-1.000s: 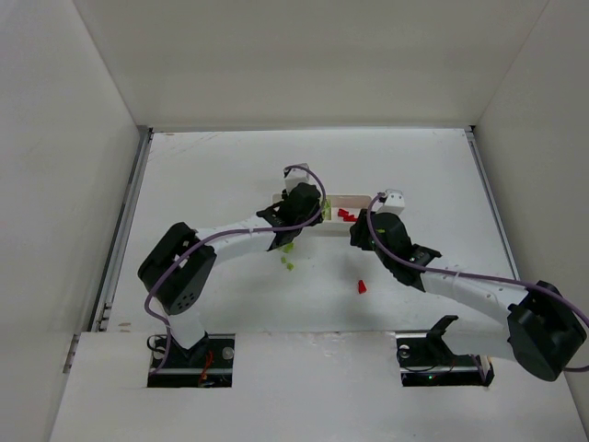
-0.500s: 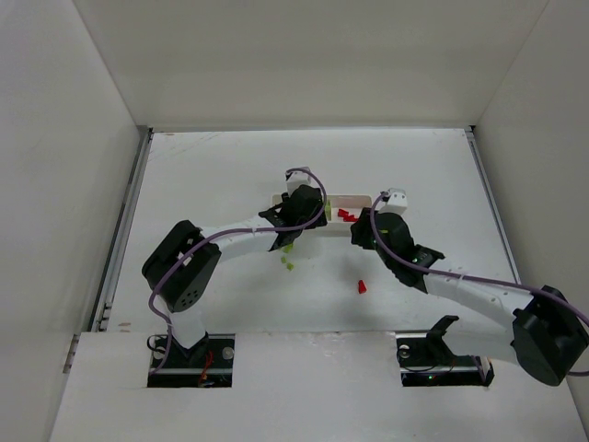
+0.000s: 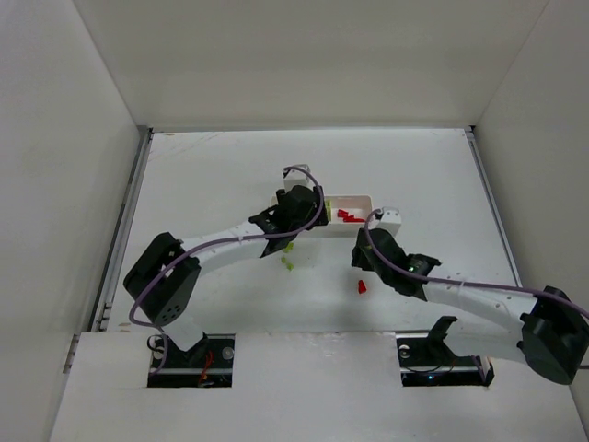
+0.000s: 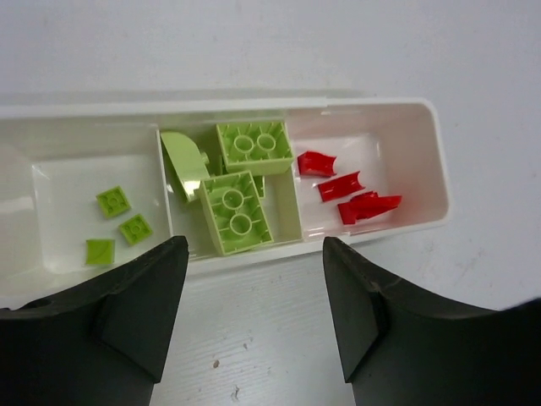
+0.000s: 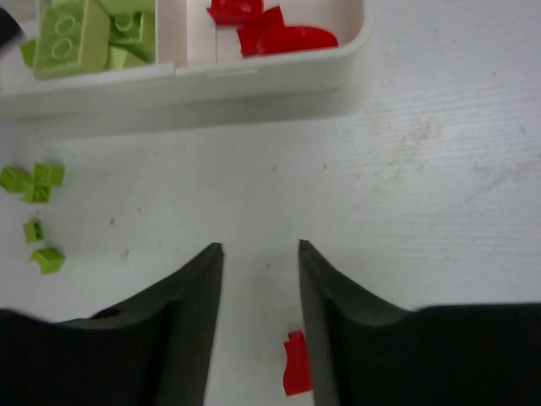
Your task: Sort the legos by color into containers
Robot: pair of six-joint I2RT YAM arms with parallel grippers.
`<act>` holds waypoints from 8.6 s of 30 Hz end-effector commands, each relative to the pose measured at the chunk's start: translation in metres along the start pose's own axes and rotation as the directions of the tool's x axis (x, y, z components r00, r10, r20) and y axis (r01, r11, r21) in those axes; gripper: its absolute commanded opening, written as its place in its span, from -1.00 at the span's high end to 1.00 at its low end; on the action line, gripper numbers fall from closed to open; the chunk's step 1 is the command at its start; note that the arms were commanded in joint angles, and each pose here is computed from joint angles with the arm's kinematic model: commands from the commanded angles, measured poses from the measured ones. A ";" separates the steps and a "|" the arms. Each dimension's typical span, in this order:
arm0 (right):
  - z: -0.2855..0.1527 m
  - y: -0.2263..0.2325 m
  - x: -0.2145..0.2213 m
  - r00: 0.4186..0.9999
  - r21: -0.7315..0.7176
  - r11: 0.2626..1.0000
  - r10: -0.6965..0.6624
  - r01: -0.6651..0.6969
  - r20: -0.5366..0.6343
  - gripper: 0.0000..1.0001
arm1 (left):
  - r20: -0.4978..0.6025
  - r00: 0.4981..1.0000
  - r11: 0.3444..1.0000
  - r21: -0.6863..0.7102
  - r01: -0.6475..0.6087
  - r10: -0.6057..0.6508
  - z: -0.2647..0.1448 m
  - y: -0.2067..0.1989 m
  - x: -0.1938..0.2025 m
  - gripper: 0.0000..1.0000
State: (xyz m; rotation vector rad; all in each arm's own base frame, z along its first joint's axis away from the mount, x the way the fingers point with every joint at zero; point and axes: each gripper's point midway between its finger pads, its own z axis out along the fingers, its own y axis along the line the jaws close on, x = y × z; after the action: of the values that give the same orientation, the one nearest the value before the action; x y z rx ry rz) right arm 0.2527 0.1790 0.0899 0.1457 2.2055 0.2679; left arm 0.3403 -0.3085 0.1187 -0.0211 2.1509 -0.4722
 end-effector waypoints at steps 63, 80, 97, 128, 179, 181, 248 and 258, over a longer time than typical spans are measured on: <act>0.054 0.045 -0.141 0.971 -0.092 0.994 0.076 -0.057 0.225 -0.20 | -0.012 0.997 0.973 -0.217 -0.082 0.081 -0.042 0.097 0.058 0.12; 0.057 0.075 -0.088 0.985 -0.169 0.986 0.027 0.003 0.172 -0.06 | -0.064 0.995 0.957 -0.276 -0.093 0.078 -0.014 0.110 0.070 0.34; 0.066 0.078 -0.076 0.991 -0.167 0.986 -0.001 0.024 0.135 -0.06 | -0.065 0.997 0.972 -0.227 -0.064 0.050 -0.015 0.102 0.079 0.48; 0.028 0.149 -0.053 0.979 -0.413 0.889 -0.157 0.196 0.127 0.29 | 0.146 0.989 0.985 -0.175 0.010 0.015 0.003 0.067 -0.046 0.50; 0.086 0.204 0.061 0.925 -0.404 0.882 -0.337 0.244 -0.177 0.22 | 0.170 0.961 0.936 -0.242 0.256 -0.219 -0.114 0.187 0.027 0.12; 0.086 0.204 0.061 0.923 -0.402 0.881 -0.343 0.250 -0.176 0.33 | 0.156 0.964 0.938 -0.244 0.247 -0.213 -0.115 0.186 0.032 0.12; 0.059 0.115 -0.082 0.988 -0.280 0.960 0.016 0.028 0.152 0.07 | -0.074 0.987 0.989 -0.039 -0.146 0.143 -0.068 0.058 0.097 0.30; 0.057 0.110 -0.086 0.987 -0.280 0.960 0.027 0.019 0.159 0.07 | -0.070 0.983 0.984 -0.045 -0.173 0.170 -0.057 0.058 0.100 0.36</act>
State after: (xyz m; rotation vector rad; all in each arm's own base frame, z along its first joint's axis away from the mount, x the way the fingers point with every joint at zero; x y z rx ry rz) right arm 0.3452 0.2729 0.1273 -0.0118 2.0556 0.4913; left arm 0.2281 -0.2406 0.0287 0.1750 2.2819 -0.2840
